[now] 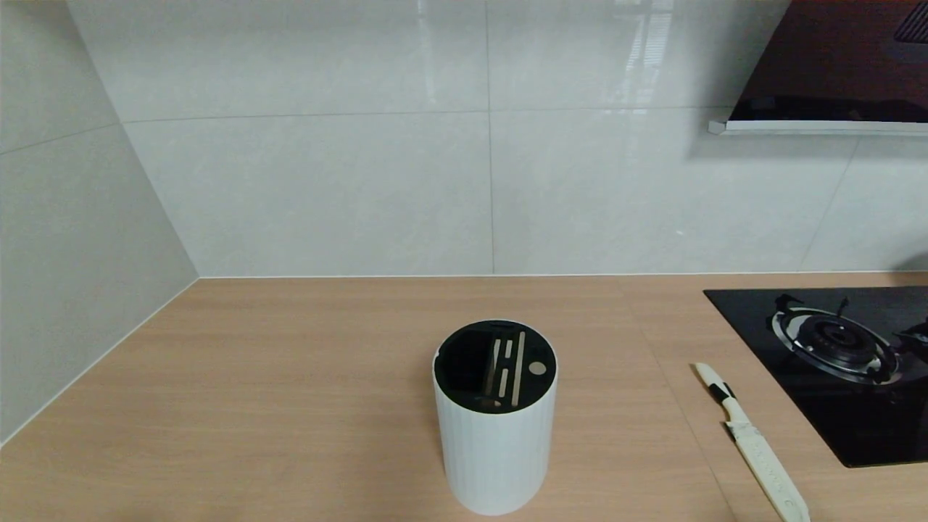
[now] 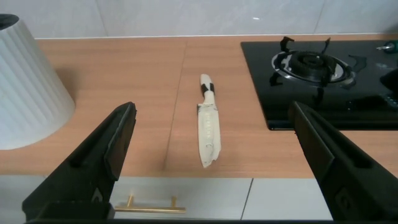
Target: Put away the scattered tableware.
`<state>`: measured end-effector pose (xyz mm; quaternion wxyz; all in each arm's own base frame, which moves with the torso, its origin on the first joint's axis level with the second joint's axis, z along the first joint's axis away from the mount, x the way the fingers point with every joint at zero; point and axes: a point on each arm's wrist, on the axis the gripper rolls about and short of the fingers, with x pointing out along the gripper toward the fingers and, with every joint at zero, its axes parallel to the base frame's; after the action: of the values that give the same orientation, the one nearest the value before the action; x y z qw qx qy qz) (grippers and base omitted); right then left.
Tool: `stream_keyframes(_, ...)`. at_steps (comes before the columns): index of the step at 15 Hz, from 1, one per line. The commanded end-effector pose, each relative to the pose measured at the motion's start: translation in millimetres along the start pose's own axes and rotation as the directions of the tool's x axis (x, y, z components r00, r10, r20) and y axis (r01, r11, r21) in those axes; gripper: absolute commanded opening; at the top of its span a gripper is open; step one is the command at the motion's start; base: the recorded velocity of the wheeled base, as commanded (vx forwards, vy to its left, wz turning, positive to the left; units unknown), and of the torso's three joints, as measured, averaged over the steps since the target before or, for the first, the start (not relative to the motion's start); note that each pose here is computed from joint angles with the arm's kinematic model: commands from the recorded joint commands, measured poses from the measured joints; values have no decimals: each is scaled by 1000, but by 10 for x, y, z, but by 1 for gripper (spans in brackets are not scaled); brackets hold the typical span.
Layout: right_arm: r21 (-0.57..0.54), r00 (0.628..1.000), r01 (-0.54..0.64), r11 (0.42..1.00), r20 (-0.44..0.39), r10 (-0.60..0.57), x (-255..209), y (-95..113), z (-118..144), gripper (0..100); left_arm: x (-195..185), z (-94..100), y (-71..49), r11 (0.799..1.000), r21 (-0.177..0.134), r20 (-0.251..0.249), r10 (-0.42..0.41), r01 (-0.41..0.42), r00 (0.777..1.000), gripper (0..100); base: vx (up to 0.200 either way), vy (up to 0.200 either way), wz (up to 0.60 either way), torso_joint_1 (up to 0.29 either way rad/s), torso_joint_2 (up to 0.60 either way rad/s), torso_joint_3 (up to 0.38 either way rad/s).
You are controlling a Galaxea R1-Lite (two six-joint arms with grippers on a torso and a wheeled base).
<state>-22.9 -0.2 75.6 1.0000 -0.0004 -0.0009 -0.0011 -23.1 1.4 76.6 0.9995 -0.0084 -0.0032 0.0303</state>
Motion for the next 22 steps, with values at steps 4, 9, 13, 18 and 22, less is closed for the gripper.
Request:
stream_keyframes(4, -25, 1000, -4, 1000, 1, 4, 0, 0, 5, 100, 1, -4, 0, 1000, 0, -1, 1, -1, 1000, 100, 0, 0, 0, 0, 0, 0)
stream_keyframes(9, 64, 994, -98, 993, 44, 95, 79, 10, 1112, 100, 1, -4, 0, 1000, 0, -1, 1, -1, 1000, 100, 0, 0, 0, 0, 0, 0)
stream_keyframes(13, 64, 986, -92, 994, -131, 100, 495, 25, 1524, 100, 0, 1, 0, 1000, 0, 0, 1, -1, 1000, 100, 0, 0, 0, 0, 0, 0)
stream_keyframes(18, 48, 848, -82, 995, -521, 95, 1406, 59, 1505, 100, 1, -2, 0, 1000, 0, 0, 1, -1, 1000, 100, 0, 0, 0, 0, 0, 0)
stream_keyframes(22, 60, 658, -73, 996, -748, 93, 1717, 77, 932, 100, 1, -4, 0, 1000, 0, -1, 1, -1, 1000, 100, 0, 0, 0, 0, 0, 0)
